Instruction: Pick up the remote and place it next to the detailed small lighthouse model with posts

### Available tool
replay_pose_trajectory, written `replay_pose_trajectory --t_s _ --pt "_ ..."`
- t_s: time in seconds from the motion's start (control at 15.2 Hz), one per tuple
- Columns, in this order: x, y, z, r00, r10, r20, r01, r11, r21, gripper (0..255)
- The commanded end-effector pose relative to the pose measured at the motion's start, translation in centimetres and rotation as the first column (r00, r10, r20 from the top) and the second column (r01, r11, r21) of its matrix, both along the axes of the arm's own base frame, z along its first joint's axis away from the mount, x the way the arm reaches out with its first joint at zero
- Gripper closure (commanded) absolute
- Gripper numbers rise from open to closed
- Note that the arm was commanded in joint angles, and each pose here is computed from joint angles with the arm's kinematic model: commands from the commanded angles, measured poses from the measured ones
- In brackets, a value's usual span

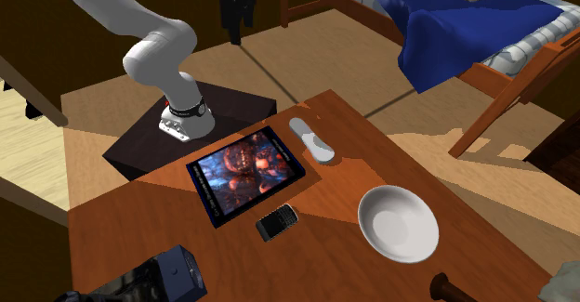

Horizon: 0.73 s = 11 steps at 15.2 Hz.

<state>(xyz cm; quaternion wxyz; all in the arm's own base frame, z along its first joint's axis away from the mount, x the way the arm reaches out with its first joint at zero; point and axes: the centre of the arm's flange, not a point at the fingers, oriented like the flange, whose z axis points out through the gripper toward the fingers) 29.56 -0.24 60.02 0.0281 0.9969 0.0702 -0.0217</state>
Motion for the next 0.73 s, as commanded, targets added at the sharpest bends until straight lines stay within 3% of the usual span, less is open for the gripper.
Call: replay_pose_trajectory --t_s 0.0,0.33,0.66 --pt "0.0 0.0 0.0 1.0 0.0 0.0 0.0 1.0 0.0 0" --pt "2.7 1.4 -5.8 0.992 -0.125 0.011 0.125 0.992 0.005 0" --pt "5.7 2.4 -11.5 0.968 -0.249 0.021 0.249 0.969 0.011 0"
